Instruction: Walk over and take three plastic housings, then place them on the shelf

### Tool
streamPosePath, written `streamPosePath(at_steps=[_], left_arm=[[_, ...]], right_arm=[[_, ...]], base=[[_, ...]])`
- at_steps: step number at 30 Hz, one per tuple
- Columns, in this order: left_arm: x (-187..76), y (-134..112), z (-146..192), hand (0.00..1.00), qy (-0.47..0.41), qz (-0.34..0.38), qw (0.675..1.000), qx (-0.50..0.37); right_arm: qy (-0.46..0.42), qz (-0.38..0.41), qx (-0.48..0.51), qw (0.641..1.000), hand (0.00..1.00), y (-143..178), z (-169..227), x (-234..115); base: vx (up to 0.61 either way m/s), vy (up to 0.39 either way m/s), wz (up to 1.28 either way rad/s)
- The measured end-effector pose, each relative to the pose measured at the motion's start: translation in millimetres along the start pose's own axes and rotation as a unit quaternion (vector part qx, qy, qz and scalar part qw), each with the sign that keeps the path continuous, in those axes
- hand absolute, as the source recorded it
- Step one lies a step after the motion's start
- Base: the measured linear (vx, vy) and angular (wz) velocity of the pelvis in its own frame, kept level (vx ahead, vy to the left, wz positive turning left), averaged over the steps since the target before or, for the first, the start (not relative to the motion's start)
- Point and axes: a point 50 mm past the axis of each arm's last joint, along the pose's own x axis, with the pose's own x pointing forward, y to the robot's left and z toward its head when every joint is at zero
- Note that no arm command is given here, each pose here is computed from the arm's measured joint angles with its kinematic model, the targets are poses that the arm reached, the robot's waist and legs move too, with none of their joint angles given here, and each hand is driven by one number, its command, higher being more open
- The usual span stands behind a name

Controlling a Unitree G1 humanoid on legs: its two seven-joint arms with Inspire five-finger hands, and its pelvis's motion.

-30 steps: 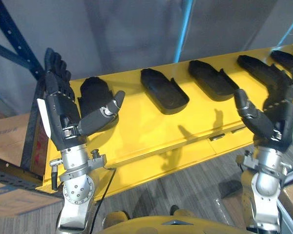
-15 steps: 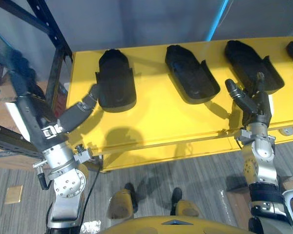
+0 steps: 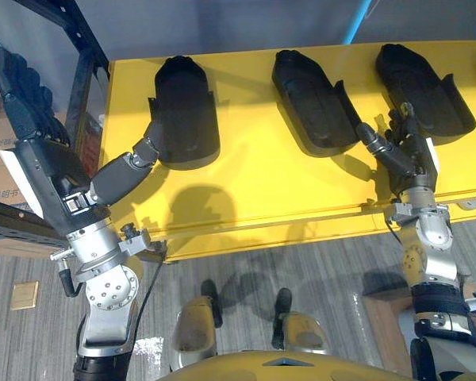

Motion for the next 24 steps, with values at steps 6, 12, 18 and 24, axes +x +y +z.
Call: streamPosePath(at_steps=[6, 12, 18, 24], left_arm=[[6.6, -4.2, 2.1, 1.0, -0.016, -0.018, 1.0, -0.006], [7.2, -6.6, 1.3, 1.0, -0.015, -0.041, 0.999, -0.008], [7.0, -8.5, 1.4, 1.0, -0.015, -0.057, 0.998, -0.008], [11.2, -12.4, 3.1, 1.0, -0.026, -0.067, 0.997, -0.014]], right_arm=[[-0.007, 0.023, 0.005, 1.0, 1.0, 3.8, 1.0, 4.5], [-0.018, 0.035, 0.014, 0.999, 1.0, 7.6, 2.2, 4.5], [-0.028, 0.048, 0.012, 0.998, 1.0, 12.0, 4.2, 1.5], [-0.042, 0.099, 0.016, 0.994, 1.0, 30.3, 8.1, -2.1]], base=[[0.0, 0.0, 0.0], [0.0, 0.0, 0.0], [0.0, 0.0, 0.0], [0.0, 0.0, 0.0]])
